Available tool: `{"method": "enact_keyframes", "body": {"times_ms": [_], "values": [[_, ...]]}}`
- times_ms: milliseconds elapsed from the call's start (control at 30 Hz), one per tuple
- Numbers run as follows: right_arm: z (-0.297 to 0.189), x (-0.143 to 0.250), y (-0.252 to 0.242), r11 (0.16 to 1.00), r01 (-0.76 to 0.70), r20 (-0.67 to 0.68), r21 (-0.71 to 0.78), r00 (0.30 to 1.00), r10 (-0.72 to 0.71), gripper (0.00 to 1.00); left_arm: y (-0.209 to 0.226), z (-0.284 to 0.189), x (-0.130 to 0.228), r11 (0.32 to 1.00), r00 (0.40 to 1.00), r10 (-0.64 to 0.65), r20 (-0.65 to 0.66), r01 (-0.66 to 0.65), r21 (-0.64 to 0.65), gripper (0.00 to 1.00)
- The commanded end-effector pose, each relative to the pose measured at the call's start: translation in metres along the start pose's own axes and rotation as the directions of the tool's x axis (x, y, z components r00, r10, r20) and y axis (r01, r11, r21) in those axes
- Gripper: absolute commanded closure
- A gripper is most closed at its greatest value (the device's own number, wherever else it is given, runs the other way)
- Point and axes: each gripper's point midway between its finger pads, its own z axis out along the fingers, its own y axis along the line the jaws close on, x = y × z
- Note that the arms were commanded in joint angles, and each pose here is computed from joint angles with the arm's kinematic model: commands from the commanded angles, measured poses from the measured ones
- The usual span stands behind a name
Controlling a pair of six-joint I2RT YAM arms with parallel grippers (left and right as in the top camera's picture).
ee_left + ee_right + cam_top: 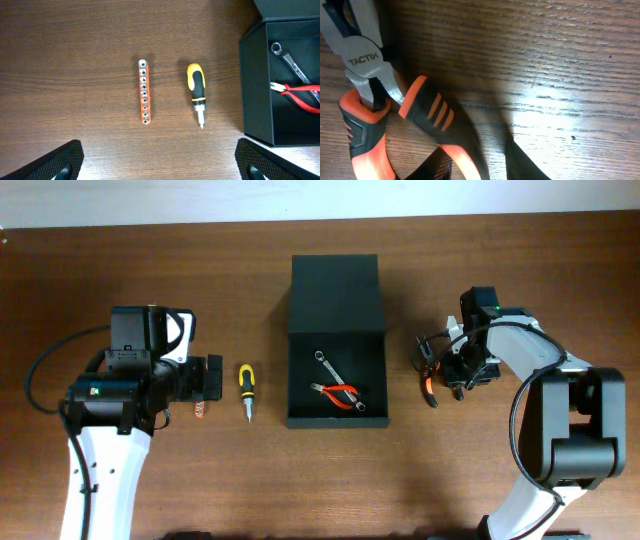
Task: Pack container
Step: 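Lower the right gripper and close it on the pliers' jaws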
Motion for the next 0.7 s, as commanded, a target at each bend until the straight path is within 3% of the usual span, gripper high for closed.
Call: {"method": "enact_keyframes", "body": {"times_ms": [0,667], "values": [[0.0154,0.0063,0.0079,0.999,-0.005,-0.041,-0.039,0.999,0.003,0.68,0.0025,-0.0038,-0.0048,1.000,1.000,-0.008,0.014,0.009,-0.011,0.01],[0.0150,-0.0006,0.0167,0.992,0.086,-0.003,-0.092,0.996,-0.087,0.73,0.0025,-0.0038,-0.0048,1.000,1.000,-0.008,0.014,0.008,-0.011,0.01]]}}
